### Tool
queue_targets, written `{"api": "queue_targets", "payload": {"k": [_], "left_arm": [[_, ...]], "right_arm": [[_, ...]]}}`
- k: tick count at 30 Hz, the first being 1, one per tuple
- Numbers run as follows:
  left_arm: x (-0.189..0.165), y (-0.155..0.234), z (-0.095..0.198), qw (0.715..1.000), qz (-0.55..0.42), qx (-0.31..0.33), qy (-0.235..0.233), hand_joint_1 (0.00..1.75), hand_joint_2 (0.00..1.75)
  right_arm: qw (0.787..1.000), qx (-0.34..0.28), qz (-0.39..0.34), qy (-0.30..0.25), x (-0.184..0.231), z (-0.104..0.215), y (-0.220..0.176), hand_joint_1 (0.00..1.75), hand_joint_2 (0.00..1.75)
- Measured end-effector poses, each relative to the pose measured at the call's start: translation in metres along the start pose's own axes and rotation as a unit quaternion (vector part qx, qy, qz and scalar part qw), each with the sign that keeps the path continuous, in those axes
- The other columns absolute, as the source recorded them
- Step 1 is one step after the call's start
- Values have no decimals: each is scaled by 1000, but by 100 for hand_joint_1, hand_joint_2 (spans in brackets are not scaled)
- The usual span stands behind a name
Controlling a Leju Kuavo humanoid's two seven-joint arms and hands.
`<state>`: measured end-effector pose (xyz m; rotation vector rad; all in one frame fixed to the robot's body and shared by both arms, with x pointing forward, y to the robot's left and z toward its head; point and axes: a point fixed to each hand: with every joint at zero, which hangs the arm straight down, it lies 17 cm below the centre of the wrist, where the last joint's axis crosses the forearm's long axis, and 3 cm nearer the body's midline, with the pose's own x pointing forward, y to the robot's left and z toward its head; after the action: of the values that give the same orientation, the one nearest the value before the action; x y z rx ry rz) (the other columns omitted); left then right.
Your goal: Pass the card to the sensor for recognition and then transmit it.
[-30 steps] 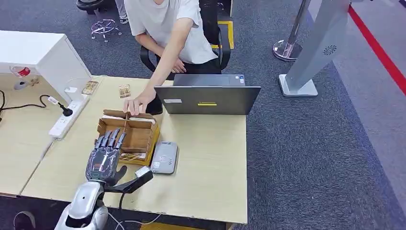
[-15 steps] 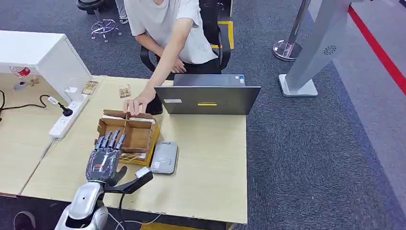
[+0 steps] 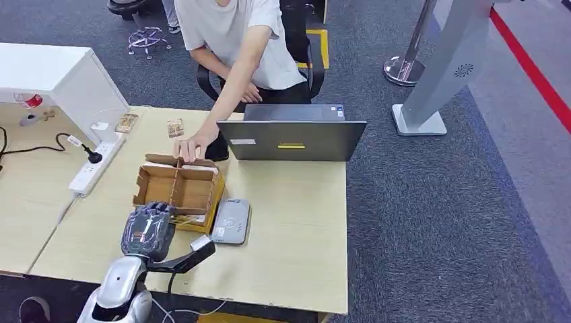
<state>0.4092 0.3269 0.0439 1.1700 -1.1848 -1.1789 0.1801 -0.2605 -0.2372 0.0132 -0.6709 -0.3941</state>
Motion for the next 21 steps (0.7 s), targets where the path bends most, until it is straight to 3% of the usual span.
{"api": "queue_targets", "payload": {"k": [21], "left_arm": [[-3,0,-1,1000,5,-3,1,175,175]], "right_arm": [[1000,-1,0,1,0,0,-1,0,0]]}}
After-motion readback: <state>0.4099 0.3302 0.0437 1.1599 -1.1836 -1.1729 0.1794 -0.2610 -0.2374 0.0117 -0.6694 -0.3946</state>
